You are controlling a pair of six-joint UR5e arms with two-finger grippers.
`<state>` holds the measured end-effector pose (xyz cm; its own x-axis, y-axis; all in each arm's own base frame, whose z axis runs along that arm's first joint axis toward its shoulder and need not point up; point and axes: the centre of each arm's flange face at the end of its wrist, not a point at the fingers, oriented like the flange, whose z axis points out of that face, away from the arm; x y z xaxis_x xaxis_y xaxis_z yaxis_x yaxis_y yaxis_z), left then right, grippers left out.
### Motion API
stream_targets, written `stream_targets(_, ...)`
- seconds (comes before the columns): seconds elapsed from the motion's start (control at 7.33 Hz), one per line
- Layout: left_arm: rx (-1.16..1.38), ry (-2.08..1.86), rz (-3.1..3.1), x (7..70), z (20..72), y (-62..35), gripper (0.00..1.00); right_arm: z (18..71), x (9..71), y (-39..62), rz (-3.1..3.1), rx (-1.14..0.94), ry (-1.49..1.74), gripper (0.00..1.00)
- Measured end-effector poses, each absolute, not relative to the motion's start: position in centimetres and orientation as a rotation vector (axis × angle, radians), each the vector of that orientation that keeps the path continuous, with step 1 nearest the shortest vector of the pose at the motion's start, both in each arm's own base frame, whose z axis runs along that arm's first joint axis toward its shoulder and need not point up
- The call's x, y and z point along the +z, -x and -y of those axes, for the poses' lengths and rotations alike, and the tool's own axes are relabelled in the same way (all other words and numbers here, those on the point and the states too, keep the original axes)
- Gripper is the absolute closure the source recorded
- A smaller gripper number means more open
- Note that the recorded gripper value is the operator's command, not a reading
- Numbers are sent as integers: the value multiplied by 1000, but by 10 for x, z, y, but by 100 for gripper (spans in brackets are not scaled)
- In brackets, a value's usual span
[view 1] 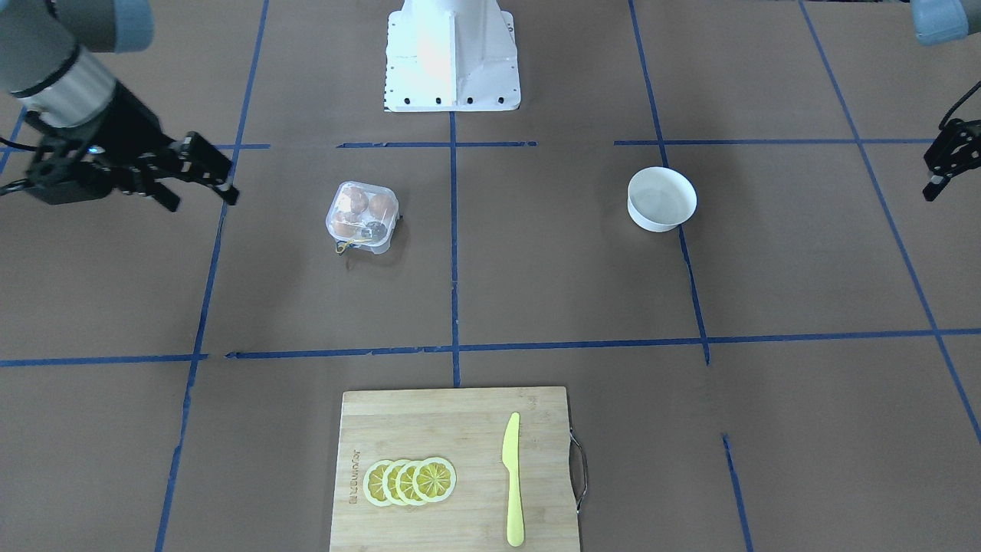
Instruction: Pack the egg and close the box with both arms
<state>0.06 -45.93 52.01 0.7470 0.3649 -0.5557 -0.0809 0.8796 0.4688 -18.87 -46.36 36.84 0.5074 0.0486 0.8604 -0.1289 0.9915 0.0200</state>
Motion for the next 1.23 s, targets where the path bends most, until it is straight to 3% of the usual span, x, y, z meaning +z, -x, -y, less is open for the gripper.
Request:
stream_targets(0.41, 340, -432, -592, 604, 450, 77, 0, 441, 488, 53, 918, -18, -193, 0)
stream_targets(0.68, 308, -368, -590, 621, 447, 100, 0, 429, 547, -4, 846, -76, -187, 0)
stream_targets(1.23, 158, -209, -661, 617, 449, 104, 0, 400, 579, -55, 799, -107, -123, 0)
